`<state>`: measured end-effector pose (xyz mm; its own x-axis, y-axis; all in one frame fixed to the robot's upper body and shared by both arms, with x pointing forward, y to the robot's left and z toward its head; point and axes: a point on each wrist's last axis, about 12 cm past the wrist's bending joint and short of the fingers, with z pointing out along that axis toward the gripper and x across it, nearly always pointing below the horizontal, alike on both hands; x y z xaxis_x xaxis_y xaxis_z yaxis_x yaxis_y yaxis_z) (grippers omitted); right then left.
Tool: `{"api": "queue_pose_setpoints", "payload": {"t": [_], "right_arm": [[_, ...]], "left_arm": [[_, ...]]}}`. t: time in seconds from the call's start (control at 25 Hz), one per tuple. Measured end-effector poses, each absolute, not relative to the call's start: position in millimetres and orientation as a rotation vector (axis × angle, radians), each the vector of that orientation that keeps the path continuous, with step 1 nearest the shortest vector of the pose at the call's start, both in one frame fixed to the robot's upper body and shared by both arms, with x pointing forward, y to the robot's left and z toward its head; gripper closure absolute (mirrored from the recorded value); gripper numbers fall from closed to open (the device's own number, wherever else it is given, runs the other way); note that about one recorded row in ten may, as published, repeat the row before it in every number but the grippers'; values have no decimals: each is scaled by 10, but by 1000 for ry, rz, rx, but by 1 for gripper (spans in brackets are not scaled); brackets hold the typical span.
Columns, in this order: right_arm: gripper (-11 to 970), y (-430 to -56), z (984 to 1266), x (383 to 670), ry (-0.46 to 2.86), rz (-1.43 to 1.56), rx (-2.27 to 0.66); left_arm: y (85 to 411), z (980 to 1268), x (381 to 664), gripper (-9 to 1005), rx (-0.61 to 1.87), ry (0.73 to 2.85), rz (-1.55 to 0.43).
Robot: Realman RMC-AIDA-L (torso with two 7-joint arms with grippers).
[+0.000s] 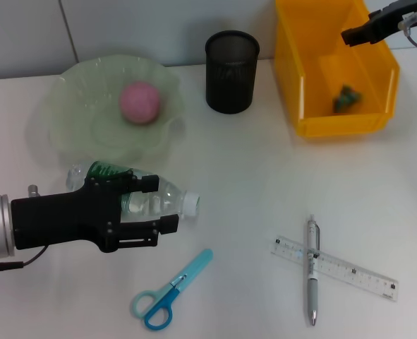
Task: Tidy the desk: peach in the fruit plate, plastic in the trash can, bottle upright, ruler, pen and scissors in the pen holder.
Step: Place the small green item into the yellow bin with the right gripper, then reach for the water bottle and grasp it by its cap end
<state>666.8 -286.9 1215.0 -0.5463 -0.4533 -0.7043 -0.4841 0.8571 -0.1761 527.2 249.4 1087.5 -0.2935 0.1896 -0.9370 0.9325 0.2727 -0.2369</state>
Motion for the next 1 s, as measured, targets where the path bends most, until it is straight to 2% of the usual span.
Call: {"api": "queue_pose_setpoints", "payload": {"t": [0.48, 0.8, 1.0], "right_arm": [[199, -2841, 12196, 6633, 2169, 141, -666], [198, -3155, 12363, 6171, 1923, 524, -646], [198, -3334, 12259, 5856, 1797, 720, -718]], "left_arm": [[2499, 10885, 5279, 164, 1038, 1685, -1089], [2516, 10885, 5278, 163, 1029, 1683, -1087], [2508, 10905, 5273, 163, 1036, 1662, -1097]]}}
